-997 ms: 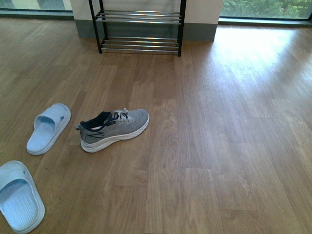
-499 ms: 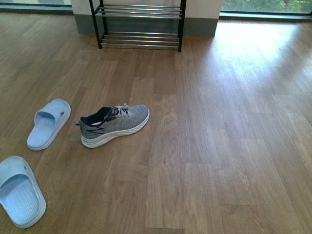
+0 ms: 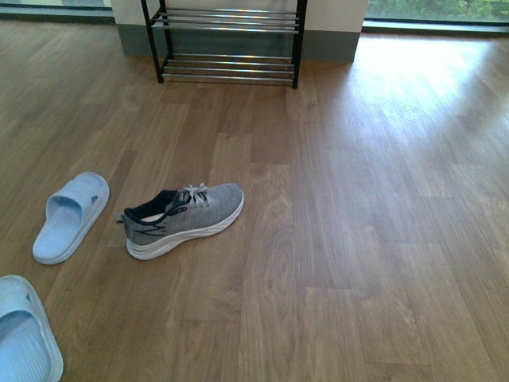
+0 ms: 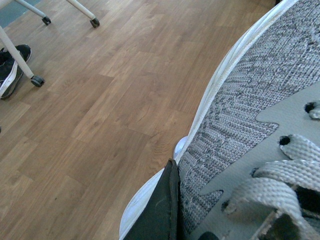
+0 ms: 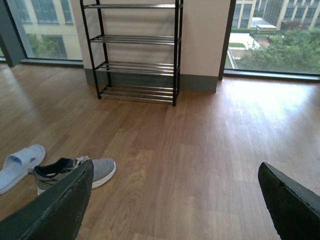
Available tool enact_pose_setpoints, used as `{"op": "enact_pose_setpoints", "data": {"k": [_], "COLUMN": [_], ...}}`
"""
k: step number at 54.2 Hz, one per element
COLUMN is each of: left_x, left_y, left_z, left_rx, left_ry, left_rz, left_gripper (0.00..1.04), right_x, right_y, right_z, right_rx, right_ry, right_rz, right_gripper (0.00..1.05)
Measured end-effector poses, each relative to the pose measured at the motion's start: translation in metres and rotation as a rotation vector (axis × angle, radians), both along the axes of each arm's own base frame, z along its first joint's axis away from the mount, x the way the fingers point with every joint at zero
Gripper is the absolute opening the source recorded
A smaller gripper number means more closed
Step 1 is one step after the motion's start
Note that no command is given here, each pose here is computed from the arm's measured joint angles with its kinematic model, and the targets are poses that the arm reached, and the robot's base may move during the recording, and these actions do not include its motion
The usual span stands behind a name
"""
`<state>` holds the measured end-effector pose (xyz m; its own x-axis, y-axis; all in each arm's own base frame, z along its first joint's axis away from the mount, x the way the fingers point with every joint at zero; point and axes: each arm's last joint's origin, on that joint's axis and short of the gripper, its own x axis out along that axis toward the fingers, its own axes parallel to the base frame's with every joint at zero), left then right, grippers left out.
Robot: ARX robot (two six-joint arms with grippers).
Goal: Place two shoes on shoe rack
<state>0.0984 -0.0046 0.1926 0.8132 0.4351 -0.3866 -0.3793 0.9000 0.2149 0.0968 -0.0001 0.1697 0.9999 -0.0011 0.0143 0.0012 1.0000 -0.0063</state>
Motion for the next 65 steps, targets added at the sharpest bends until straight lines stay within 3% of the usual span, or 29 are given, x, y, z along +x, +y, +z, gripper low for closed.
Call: {"op": "enact_pose_setpoints", "data": {"k": [65], "left_x": [0.0000], "left_y": [-0.0002], "left_z": [0.0000], "left_rx": [-0.003], "left_ry": [0.001], "left_rz": [-0.005], "left_gripper": [0.02], "right_x": [0.0000], "right_y": [-0.0001], "right_z": [0.0000], "right_rx": [0.000], "right_ry": [0.000], "right_rz": [-0.003], "right_gripper": [0.95]}}
